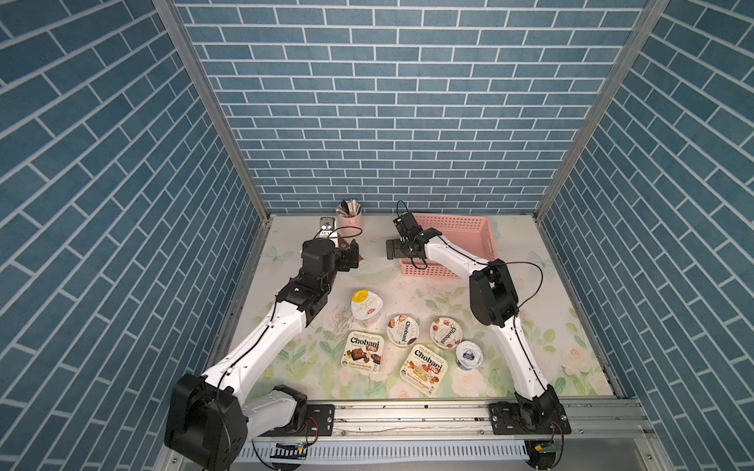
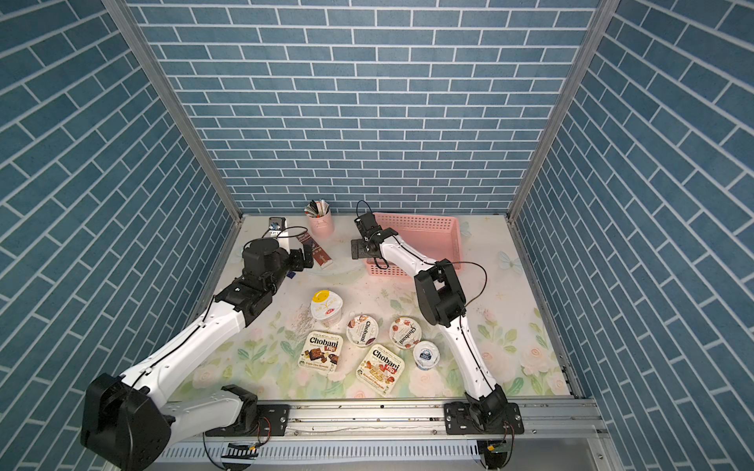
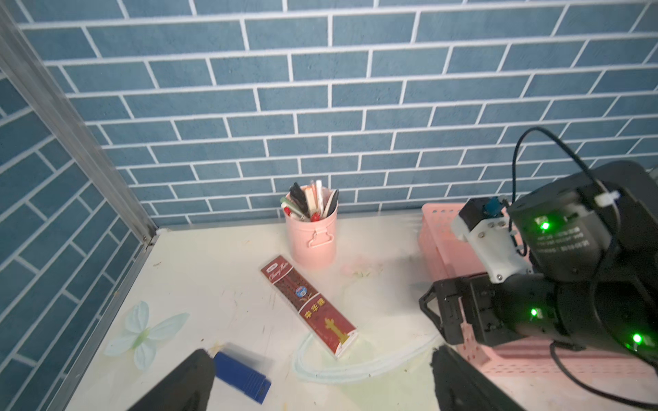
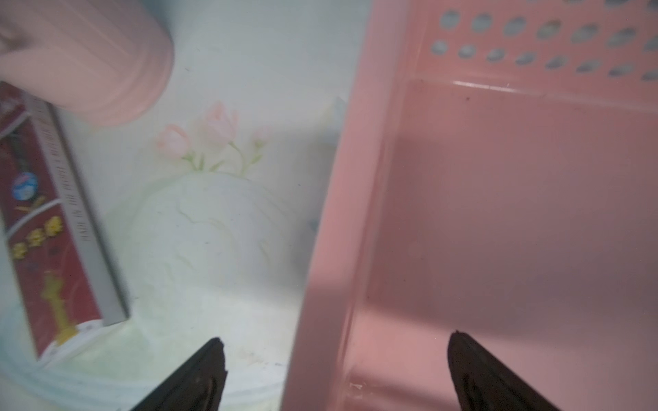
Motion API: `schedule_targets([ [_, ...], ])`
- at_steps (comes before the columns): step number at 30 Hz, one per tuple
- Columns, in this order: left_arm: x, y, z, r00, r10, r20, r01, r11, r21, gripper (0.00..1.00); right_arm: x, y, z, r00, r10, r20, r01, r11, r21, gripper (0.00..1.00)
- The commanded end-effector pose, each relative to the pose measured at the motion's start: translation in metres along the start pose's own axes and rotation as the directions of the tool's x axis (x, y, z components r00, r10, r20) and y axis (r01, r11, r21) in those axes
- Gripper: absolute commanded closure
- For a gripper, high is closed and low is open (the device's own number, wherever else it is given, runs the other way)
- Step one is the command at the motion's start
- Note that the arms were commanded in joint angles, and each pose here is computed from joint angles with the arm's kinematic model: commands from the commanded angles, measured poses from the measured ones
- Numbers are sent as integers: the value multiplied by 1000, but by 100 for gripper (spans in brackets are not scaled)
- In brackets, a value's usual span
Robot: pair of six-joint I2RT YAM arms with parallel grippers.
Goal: Put the yogurt in the basket
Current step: Move the basket to the center of the board.
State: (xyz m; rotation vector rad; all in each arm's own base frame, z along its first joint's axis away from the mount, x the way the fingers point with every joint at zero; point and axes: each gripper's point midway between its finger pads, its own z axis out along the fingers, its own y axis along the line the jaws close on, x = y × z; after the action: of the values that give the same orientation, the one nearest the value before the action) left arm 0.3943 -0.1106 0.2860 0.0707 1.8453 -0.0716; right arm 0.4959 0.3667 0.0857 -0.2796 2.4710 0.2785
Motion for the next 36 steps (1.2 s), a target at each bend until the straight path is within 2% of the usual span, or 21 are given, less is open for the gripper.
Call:
schedule_targets([
  [1, -17, -16, 2, 1000, -8, -1, 8, 998, 55, 0, -60, 8, -75, 980, 14, 196, -8, 1000, -29, 0],
  [4, -24, -29, 9, 1000, -15, -23, 18, 995, 97, 0, -73, -5, -114, 964, 19, 267, -20, 1000, 2, 0],
  [9, -17, -54, 34, 993, -8, -116, 26, 987, 156, 0, -69, -52, -152, 953, 29, 301, -66, 991, 114, 0],
  [15, 28, -99, 88, 951, 49, -304, 33, 965, 260, 0, -46, -142, -190, 941, 104, 321, -175, 964, 200, 0],
  [19, 53, -124, 129, 915, 74, -396, 43, 959, 279, 0, -21, -195, -210, 938, 123, 324, -194, 961, 198, 0],
  [25, 98, -159, 178, 847, 133, -515, 46, 946, 320, 0, 16, -252, -224, 947, 127, 296, -203, 948, 245, 0],
  [31, 138, -174, 203, 797, 131, -589, 67, 951, 302, 0, 43, -291, -221, 953, 160, 256, -228, 937, 265, 0],
  [36, 160, -177, 215, 768, 119, -629, 79, 957, 278, 0, 61, -308, -208, 953, 193, 232, -250, 935, 251, 0],
])
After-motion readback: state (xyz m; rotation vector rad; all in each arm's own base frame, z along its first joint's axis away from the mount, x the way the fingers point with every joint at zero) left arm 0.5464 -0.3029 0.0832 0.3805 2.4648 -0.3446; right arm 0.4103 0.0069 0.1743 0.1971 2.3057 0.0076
